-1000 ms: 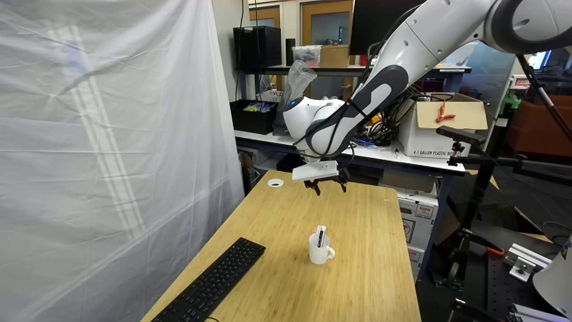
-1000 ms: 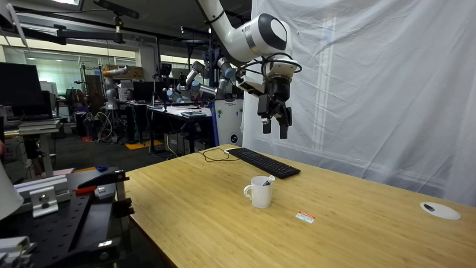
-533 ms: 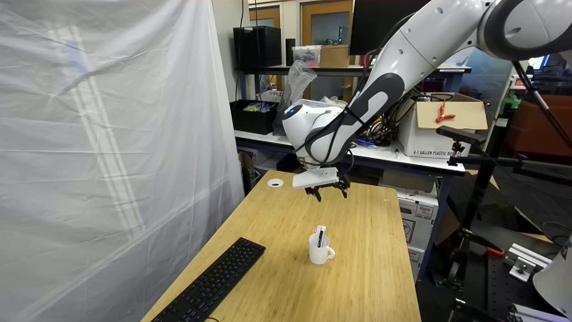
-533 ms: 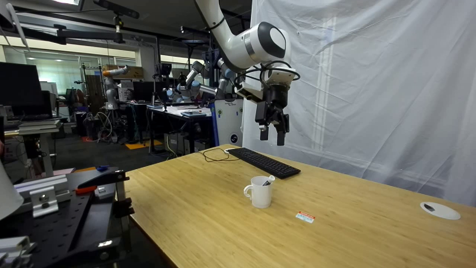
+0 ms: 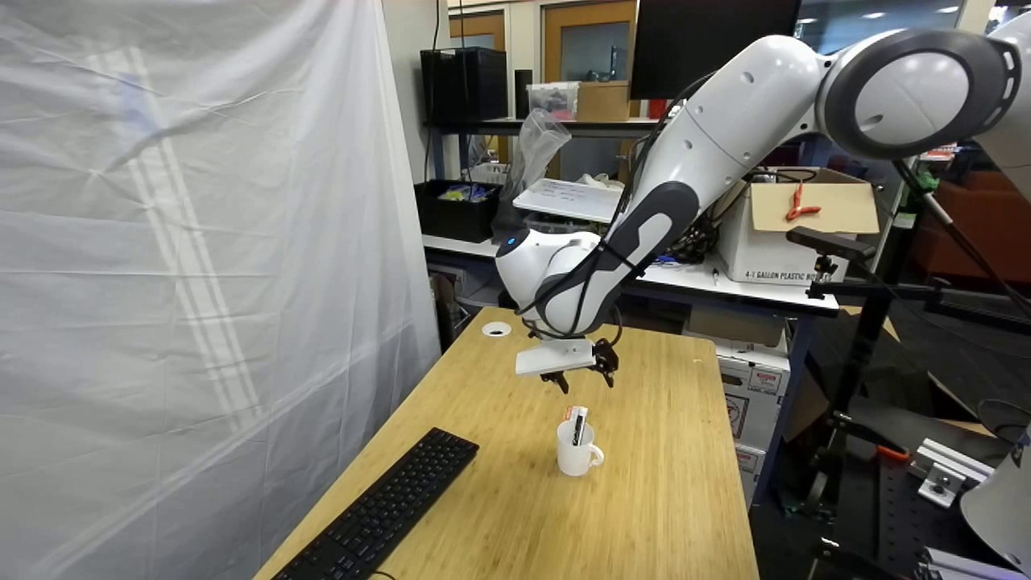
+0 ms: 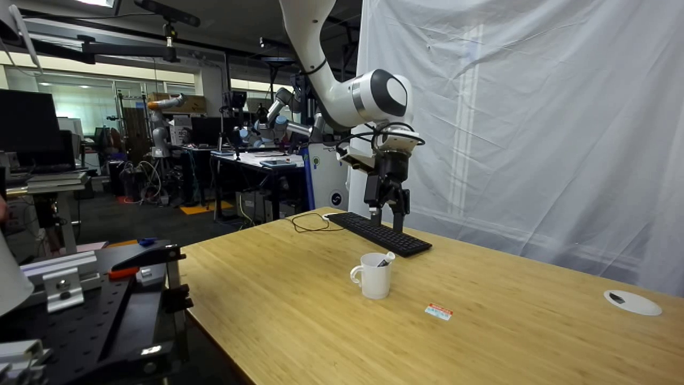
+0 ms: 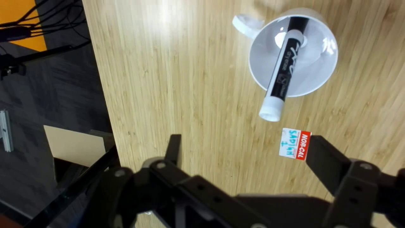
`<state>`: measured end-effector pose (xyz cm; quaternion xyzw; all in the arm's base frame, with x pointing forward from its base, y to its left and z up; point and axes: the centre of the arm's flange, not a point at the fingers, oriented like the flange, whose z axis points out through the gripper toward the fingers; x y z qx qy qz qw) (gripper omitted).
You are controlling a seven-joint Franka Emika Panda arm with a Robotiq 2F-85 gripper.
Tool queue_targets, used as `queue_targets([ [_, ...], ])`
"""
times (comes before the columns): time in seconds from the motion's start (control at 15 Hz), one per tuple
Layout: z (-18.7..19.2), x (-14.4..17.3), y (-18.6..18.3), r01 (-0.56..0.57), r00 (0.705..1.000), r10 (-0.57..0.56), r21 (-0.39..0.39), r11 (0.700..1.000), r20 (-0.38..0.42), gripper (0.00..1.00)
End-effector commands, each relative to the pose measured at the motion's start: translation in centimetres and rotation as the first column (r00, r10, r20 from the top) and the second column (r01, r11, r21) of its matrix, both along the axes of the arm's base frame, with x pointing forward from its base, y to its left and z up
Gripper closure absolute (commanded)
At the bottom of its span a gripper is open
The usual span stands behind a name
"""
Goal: Take the black marker out of the white mug
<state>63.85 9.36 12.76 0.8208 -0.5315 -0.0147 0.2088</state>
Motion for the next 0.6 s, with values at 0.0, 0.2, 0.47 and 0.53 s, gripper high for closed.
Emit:
queue_targets([
  [0.0,-1.7,1.7,1.0,0.034,0.999,-0.033,-0.031,0.999,0.024,0.00],
  [0.2,-3.3,2.4,1.9,0.051,0.998,-0.048,-0.066,0.997,0.039,0.00],
  [0.47,-4.8,3.0,2.7,0.069,0.996,-0.062,-0.106,0.992,0.064,0.00],
  [0.53,-5.2,3.0,2.8,0.078,0.995,-0.071,-0.110,0.991,0.067,0.00],
])
